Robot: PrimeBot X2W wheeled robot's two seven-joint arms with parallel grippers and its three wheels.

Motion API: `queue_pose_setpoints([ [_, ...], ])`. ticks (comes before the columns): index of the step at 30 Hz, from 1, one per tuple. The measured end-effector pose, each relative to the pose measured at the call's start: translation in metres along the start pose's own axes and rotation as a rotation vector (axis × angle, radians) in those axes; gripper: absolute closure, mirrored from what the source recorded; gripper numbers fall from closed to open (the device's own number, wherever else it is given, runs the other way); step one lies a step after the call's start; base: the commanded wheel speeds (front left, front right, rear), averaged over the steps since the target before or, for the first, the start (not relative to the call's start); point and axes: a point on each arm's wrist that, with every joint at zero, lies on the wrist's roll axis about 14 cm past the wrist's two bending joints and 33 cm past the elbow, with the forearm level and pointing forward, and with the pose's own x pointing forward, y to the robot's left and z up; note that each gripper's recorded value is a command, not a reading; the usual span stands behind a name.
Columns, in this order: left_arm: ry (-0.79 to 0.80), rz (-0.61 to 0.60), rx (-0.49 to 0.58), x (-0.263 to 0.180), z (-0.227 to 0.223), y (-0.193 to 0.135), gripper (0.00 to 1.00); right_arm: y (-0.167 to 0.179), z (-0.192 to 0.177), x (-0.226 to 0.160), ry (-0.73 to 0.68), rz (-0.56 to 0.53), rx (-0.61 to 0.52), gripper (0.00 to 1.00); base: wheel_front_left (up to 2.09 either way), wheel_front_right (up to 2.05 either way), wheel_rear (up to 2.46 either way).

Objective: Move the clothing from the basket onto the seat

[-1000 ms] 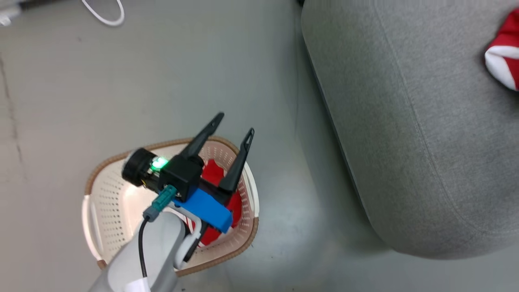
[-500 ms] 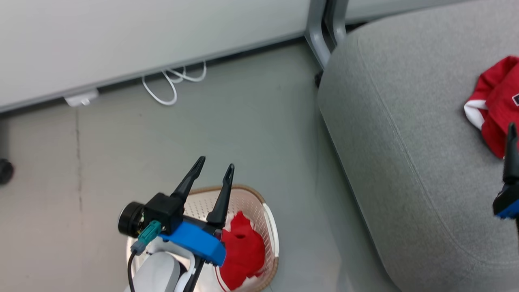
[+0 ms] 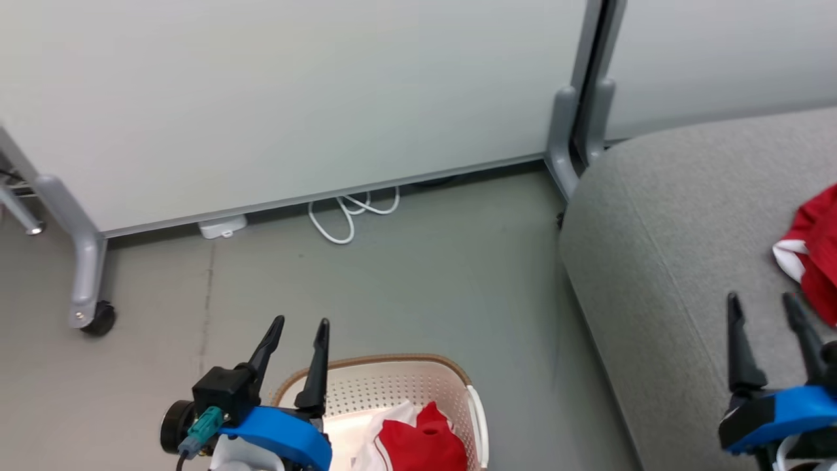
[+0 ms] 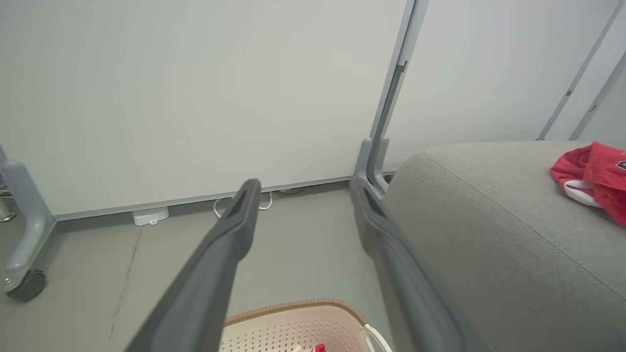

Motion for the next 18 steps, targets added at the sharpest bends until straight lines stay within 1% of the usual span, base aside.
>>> queue_pose_setpoints([
  [4,-0.022,0.073,-0.003,-0.014,0.006,0.020,0.00,0.029,-0.005,-0.004,0.014,0.079,0.020,0.00,0.00,0.00,0.00],
  [9,-0.034,0.139,-0.001,-0.028,0.008,0.037,0.00,0.056,-0.007,-0.005,0.019,0.151,0.039,0.00,0.00,0.00,0.00],
  [12,-0.040,0.167,0.003,-0.034,0.010,0.045,0.00,0.067,-0.008,-0.005,0.018,0.183,0.043,0.00,0.00,0.00,0.00],
  [18,-0.049,0.215,0.004,-0.043,0.013,0.059,0.00,0.084,-0.020,-0.009,0.050,0.230,0.072,0.00,0.00,0.00,0.00],
])
